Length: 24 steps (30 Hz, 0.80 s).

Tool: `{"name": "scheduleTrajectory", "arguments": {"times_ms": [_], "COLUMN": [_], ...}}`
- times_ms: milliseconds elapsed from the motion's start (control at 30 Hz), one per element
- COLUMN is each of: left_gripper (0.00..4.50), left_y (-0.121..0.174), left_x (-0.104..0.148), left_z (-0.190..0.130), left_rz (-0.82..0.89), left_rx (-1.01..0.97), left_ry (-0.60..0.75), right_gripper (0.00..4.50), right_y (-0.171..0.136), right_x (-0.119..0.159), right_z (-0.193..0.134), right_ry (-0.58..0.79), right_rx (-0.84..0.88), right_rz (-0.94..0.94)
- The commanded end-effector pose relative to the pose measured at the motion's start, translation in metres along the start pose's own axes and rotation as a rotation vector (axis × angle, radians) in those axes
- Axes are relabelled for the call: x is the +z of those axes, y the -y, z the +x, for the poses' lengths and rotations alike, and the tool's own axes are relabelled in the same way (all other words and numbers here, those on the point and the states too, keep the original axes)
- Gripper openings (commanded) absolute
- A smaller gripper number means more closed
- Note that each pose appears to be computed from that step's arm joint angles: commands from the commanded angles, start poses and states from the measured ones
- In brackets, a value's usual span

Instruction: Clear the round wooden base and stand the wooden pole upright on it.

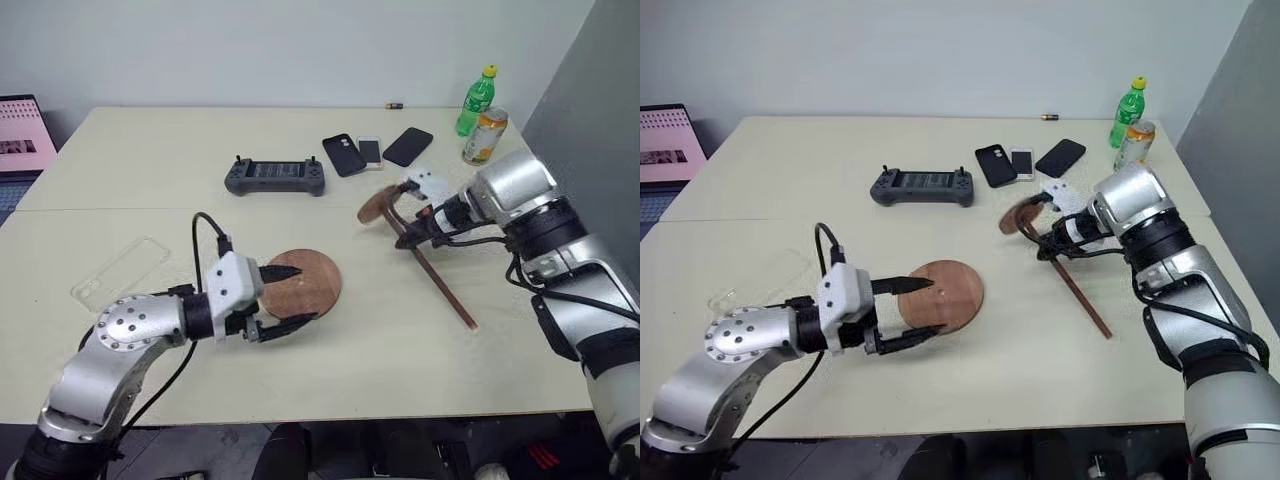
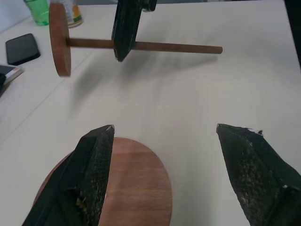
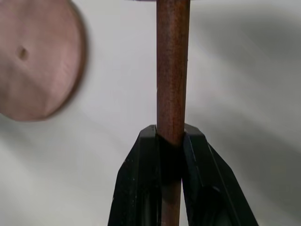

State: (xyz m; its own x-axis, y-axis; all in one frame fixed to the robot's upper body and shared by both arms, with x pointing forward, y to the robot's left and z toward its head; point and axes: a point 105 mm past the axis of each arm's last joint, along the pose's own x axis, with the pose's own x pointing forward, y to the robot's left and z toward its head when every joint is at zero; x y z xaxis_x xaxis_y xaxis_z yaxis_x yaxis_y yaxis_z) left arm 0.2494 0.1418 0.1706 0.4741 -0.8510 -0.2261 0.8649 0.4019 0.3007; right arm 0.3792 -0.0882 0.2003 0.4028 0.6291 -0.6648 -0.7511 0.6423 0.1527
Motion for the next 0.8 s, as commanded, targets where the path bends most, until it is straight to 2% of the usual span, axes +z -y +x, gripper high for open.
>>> {"name": "scheduleTrajectory", "arguments": {"times_ms": [33,67,167,233,333,500,633,800], "left_gripper": [3.62,3.62,3.62,3.62,3.62,3.62,3.62,3.62], "left_y": [-0.008,-0.009,-0.015,-0.019,-0.019,-0.018,-0.015,-0.017], "left_x": [0.005,0.002,-0.013,-0.021,-0.028,-0.034,-0.040,-0.036], "left_z": [-0.019,-0.024,-0.049,-0.062,-0.073,-0.081,-0.079,-0.075], "left_rz": [-0.013,-0.019,-0.028,-0.034,-0.050,-0.039,-0.014,-0.031], "left_rx": [0.052,0.063,0.124,0.153,0.182,0.202,0.188,0.191], "left_ry": [-0.008,-0.029,-0.131,-0.183,-0.203,-0.212,-0.223,-0.190], "right_gripper": [0.23,0.23,0.23,0.23,0.23,0.23,0.23,0.23], "right_y": [-0.042,-0.051,-0.094,-0.109,-0.129,-0.146,-0.159,-0.156], "right_x": [0.042,0.045,0.059,0.065,0.064,0.063,0.053,0.048], "right_z": [-0.029,-0.032,-0.045,-0.047,-0.039,-0.023,0.005,0.023], "right_ry": [0.281,0.337,0.696,0.856,1.020,1.171,1.169,1.143], "right_rx": [0.115,0.140,0.318,0.313,0.312,0.346,0.373,0.352], "right_rz": [-0.202,-0.261,-0.399,-0.466,-0.568,-0.551,-0.564,-0.540]}}
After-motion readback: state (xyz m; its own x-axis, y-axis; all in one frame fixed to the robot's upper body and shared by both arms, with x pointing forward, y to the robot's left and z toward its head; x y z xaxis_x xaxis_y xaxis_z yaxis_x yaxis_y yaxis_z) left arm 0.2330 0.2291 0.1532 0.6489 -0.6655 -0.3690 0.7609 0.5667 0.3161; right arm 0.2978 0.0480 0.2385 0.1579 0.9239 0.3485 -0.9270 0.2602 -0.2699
